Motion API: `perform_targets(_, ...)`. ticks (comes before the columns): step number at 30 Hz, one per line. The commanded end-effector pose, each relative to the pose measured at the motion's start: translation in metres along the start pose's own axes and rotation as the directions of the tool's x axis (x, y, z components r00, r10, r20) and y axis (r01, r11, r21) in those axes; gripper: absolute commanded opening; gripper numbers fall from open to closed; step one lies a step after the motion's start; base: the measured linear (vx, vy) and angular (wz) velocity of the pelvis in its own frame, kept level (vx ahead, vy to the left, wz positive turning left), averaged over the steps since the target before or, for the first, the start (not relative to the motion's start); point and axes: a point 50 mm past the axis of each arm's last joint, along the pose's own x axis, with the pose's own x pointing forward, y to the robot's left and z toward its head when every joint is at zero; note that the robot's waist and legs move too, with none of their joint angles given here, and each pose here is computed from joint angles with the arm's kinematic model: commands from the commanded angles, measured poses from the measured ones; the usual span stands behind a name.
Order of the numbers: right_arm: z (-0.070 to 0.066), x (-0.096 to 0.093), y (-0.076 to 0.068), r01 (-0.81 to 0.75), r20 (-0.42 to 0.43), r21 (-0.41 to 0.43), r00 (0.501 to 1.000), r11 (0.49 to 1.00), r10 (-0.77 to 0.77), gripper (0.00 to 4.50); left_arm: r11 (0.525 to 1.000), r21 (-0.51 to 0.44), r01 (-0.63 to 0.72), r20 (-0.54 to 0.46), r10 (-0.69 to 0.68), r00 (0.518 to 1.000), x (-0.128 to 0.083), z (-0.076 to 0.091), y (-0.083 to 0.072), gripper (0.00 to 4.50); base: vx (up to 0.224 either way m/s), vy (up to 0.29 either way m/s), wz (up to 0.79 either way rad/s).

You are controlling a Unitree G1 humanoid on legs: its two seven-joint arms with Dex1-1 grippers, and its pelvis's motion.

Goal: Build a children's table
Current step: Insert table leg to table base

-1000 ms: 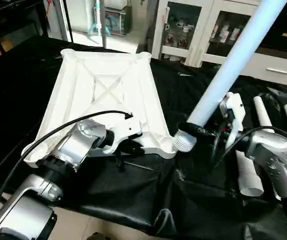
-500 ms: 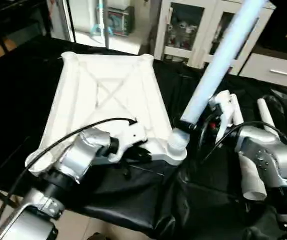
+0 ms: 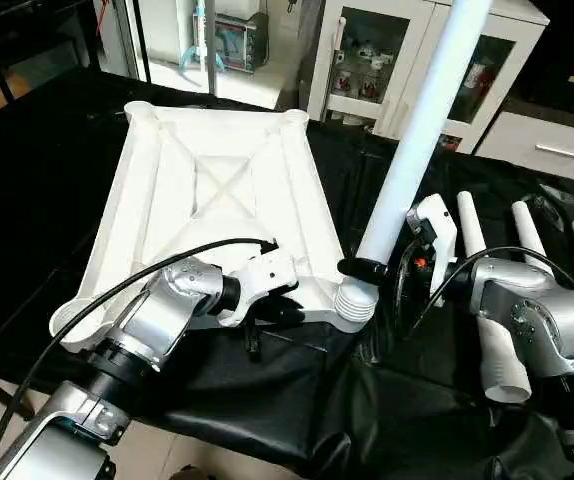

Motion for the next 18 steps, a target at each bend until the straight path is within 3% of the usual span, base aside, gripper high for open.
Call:
perform_targets(1, 0.006, 0.002, -0.001, -0.003, 0.000, -0.026, 1.000, 1.000, 0.003, 1.84, 0.993, -0.091, 0.071, -0.026, -0.074, 0.997, 0.017, -0.020, -0.016, 0.00, 0.000, 0.000, 0.00)
perform_targets(13, -0.001, 0.014, -0.001, -0.011, -0.038, -0.021, 0.999, 1.000, 0.011, 1.84, 0.993, -0.083, 0.079, -0.029, -0.082, 0.996, 0.018, -0.019, -0.016, 0.00, 0.000, 0.000, 0.00)
perform_targets(18, -0.010, 0.017, -0.003, 0.000, -0.056, 0.005, 0.998, 1.000, 0.001, 1.84, 0.993, -0.085, 0.076, -0.026, -0.079, 0.997, 0.019, -0.018, -0.016, 0.00, 0.000, 0.000, 0.00)
